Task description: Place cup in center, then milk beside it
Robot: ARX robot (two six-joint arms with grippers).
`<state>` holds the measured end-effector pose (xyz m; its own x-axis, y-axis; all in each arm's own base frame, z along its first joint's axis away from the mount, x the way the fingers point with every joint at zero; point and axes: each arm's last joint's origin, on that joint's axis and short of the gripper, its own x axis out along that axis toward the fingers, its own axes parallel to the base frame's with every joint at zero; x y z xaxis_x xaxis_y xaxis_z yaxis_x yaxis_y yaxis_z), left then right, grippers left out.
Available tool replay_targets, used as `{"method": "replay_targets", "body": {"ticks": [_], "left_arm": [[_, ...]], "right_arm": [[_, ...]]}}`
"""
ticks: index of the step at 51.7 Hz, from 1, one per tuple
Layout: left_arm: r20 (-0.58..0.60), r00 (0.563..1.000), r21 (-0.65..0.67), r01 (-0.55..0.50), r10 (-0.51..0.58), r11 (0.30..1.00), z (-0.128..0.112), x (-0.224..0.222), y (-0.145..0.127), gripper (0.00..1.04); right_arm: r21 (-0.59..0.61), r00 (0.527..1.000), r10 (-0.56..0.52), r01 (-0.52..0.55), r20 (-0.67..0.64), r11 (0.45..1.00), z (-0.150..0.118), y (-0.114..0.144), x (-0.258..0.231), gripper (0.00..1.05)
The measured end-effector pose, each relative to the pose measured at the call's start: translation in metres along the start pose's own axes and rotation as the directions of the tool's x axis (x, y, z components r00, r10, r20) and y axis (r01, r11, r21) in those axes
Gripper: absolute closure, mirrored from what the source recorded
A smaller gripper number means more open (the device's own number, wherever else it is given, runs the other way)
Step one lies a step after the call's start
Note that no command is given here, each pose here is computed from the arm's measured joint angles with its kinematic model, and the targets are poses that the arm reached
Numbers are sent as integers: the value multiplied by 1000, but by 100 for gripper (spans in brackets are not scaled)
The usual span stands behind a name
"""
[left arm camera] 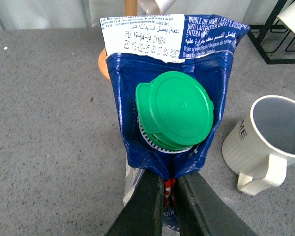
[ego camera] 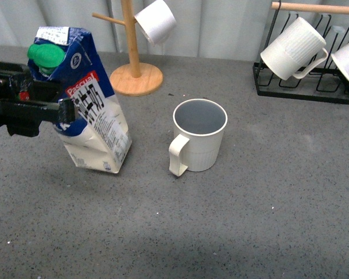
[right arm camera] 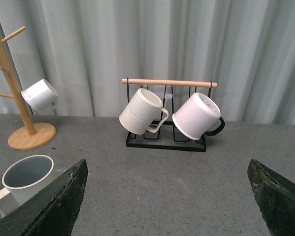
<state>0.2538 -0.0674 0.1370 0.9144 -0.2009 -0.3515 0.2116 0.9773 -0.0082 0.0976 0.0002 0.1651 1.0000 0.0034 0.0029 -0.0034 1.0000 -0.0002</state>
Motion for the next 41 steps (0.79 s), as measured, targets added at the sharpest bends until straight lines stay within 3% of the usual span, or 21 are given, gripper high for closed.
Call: {"method": "replay_targets", "body": {"ticks": [26,41], "left_arm": [[11,997,46,77,-77,996,7,24,-42,100],[-3,996,53,84,-84,995,3,31,-48,100]], "right_arm": [[0,1000,0,0,0,1000,0,0,0,9],[0,1000,0,0,0,1000,0,0,0,9]]}}
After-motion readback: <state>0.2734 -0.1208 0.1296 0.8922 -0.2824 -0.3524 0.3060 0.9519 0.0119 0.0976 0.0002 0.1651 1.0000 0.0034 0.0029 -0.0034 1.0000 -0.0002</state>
